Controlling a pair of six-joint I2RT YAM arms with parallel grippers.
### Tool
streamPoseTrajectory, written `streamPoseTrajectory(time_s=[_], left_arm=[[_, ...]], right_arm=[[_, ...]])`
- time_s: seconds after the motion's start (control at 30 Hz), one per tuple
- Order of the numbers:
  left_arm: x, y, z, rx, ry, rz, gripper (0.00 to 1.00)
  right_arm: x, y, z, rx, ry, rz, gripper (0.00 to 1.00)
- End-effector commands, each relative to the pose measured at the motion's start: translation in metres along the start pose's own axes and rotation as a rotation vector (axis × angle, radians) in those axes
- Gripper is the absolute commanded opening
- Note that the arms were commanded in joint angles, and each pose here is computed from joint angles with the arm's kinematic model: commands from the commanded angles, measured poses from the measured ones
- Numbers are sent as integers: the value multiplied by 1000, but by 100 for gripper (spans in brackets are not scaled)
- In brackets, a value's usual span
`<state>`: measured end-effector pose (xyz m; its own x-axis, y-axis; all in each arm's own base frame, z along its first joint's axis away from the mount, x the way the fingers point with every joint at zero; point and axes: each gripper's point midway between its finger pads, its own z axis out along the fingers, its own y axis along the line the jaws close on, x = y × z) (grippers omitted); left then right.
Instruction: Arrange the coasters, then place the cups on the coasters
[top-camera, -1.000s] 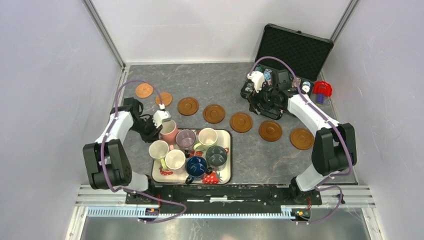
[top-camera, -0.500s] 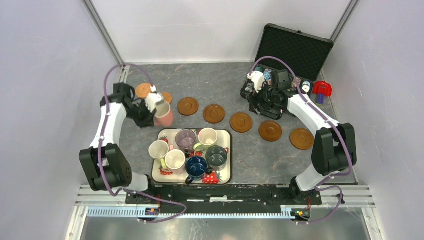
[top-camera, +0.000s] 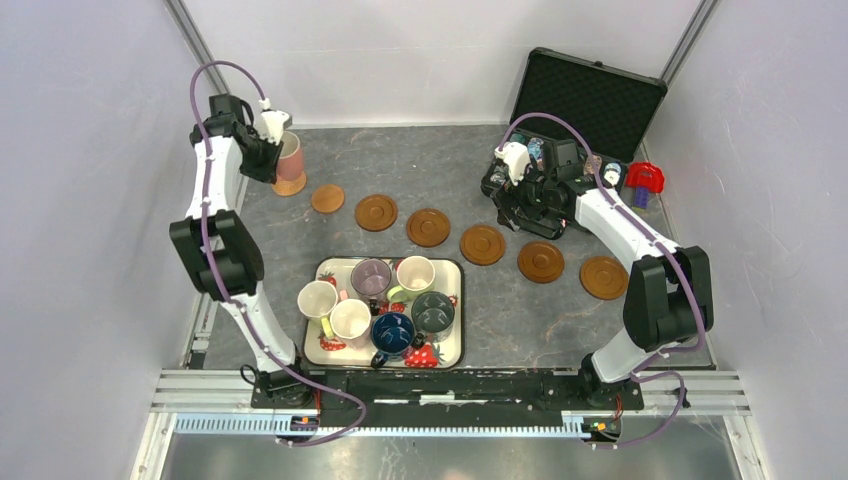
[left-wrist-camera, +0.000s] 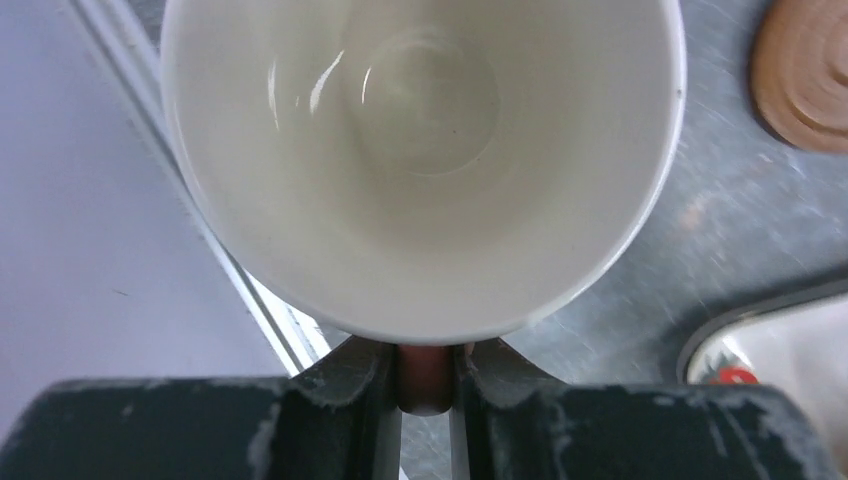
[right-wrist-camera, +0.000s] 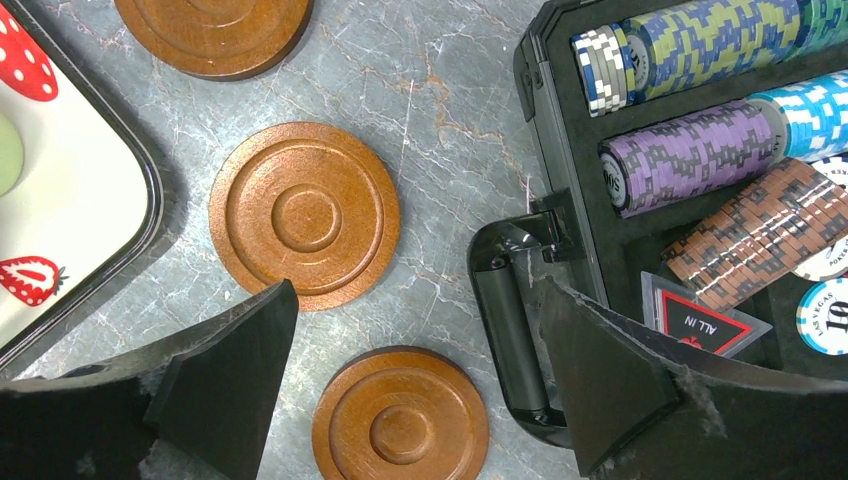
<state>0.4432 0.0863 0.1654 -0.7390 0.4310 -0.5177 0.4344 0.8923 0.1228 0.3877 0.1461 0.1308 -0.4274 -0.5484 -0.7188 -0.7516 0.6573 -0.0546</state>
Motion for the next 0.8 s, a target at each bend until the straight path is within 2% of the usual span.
streamPoseTrajectory(time_s=[0.0,0.2,0.43,0.77], left_arm=[[-35,54,-3,-157,-77,-87,4],[-32,73,27,-99,-76,-3,7],[-21,77,52,-29,-103,-58,7],[-19,82,72,-22,-111,-42,8]], right_arm=[[-17,-6,-8,35,-45,-27,98],[-15,-6,-7,34,-36,-30,98],[-12,-6,-6,35,-26,-29,98],[-10,-7,-2,29,-16,-19,98]])
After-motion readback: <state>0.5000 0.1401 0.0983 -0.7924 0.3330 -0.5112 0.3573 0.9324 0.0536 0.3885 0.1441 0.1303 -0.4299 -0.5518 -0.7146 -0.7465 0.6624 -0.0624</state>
